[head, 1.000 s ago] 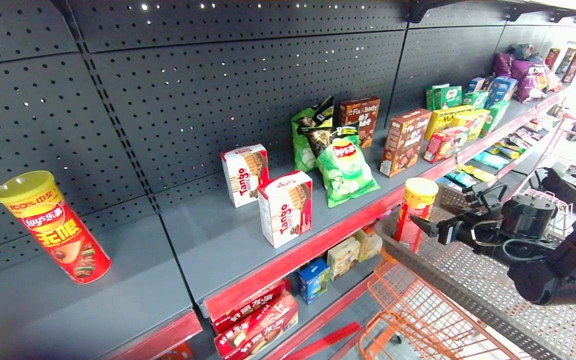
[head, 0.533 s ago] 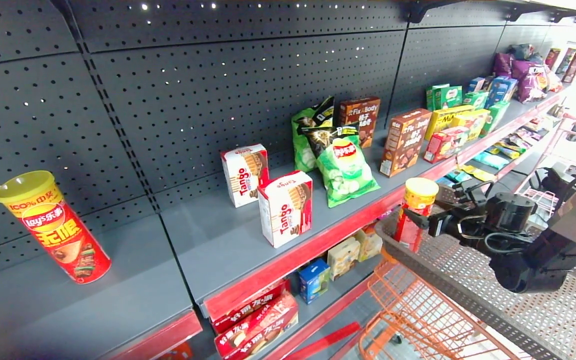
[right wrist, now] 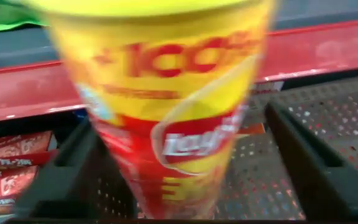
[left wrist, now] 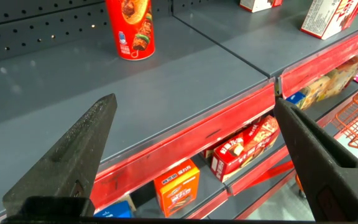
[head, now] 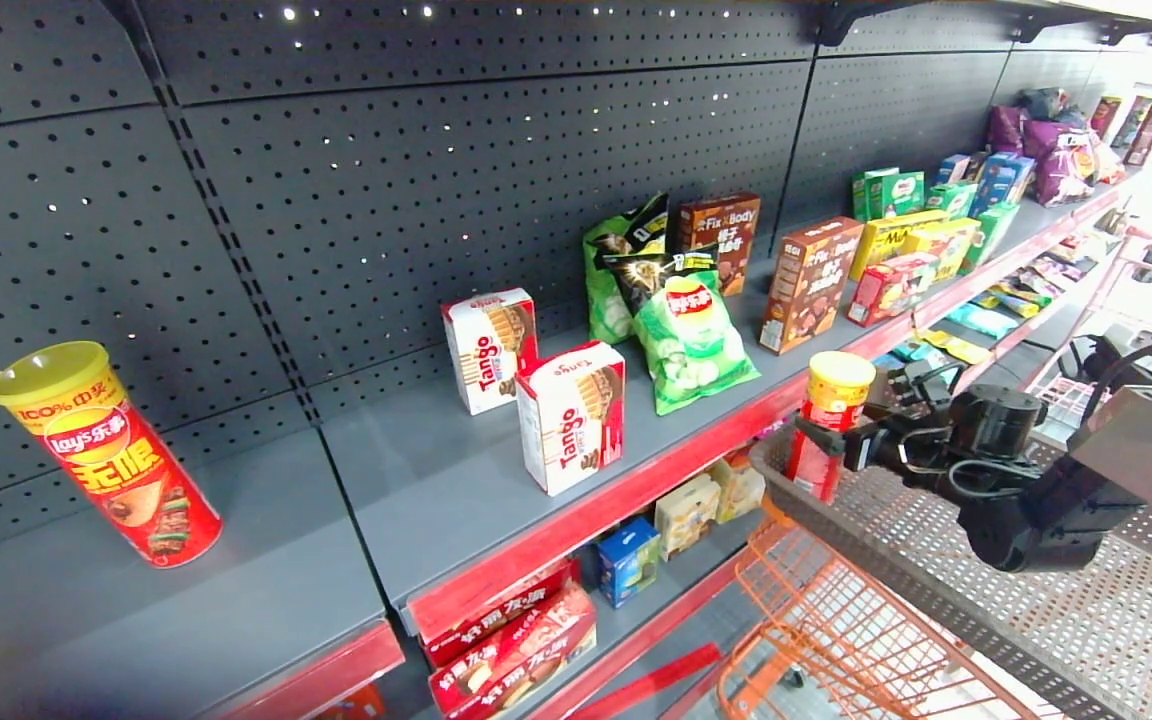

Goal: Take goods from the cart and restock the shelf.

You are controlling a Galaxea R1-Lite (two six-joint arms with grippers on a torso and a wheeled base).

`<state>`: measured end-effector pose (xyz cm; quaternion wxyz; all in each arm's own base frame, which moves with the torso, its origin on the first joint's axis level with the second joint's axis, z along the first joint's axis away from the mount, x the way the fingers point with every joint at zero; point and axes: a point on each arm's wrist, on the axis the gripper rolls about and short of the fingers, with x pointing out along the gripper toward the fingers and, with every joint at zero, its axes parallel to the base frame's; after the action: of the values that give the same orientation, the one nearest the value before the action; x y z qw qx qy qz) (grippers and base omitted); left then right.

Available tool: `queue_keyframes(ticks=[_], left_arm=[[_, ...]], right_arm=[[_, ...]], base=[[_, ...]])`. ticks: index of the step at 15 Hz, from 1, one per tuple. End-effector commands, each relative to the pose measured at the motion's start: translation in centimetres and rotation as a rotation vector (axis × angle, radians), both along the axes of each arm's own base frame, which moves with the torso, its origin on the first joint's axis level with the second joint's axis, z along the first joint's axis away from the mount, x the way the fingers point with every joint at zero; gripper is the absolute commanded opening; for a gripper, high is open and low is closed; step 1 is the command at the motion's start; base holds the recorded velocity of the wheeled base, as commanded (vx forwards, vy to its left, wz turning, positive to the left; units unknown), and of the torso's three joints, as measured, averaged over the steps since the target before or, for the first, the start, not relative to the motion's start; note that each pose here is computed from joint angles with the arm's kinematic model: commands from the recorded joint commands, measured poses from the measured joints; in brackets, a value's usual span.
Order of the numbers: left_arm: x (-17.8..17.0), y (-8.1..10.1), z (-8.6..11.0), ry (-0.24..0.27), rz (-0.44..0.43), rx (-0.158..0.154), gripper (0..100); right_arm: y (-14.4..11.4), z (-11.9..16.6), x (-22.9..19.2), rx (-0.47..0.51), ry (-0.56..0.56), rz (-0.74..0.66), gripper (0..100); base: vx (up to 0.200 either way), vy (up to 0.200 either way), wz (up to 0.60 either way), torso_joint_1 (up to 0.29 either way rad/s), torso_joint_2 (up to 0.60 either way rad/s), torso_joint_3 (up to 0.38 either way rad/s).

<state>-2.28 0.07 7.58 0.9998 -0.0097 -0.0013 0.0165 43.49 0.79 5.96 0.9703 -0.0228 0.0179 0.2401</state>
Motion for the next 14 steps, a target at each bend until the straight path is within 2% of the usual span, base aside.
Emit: queue_keyframes(ticks=[1, 5, 7, 10, 12, 14], left_arm=[[0.0, 0.0, 0.0, -0.001, 0.001, -0.001, 100], [0.0, 0.0, 0.0, -0.001, 0.001, -0.001, 100], [0.0, 0.0, 0.0, -0.001, 0.001, -0.001, 100], [0.0, 0.0, 0.0, -0.001, 0.001, -0.001, 100], [0.0, 0.0, 0.0, -0.001, 0.001, -0.001, 100], [0.0, 0.0, 0.0, -0.001, 0.001, -0.001, 100]], right_arm=[[0.0, 0.0, 0.2, 0.001, -0.006, 0.021, 0], [-0.2, 0.2, 0.1, 0.001, 0.001, 0.022, 0], [-0.1, 1.3, -0.4, 0.000, -0.011, 0.024, 0], [0.1, 4.6, -2.1, 0.001, -0.010, 0.019, 0], [0.7, 7.7, -4.9, 0.000, -0.030, 0.018, 0], [1.1, 10.7, -8.1, 0.046, -0.039, -0.097, 0]], base=[[0.000, 0.000, 0.00, 0.000, 0.00, 0.000], [0.000, 0.000, 0.00, 0.000, 0.00, 0.000], [0.000, 0.000, 0.00, 0.000, 0.00, 0.000], [0.000, 0.000, 0.00, 0.000, 0.00, 0.000], [0.000, 0.000, 0.00, 0.000, 0.00, 0.000], [0.000, 0.000, 0.00, 0.000, 0.00, 0.000]])
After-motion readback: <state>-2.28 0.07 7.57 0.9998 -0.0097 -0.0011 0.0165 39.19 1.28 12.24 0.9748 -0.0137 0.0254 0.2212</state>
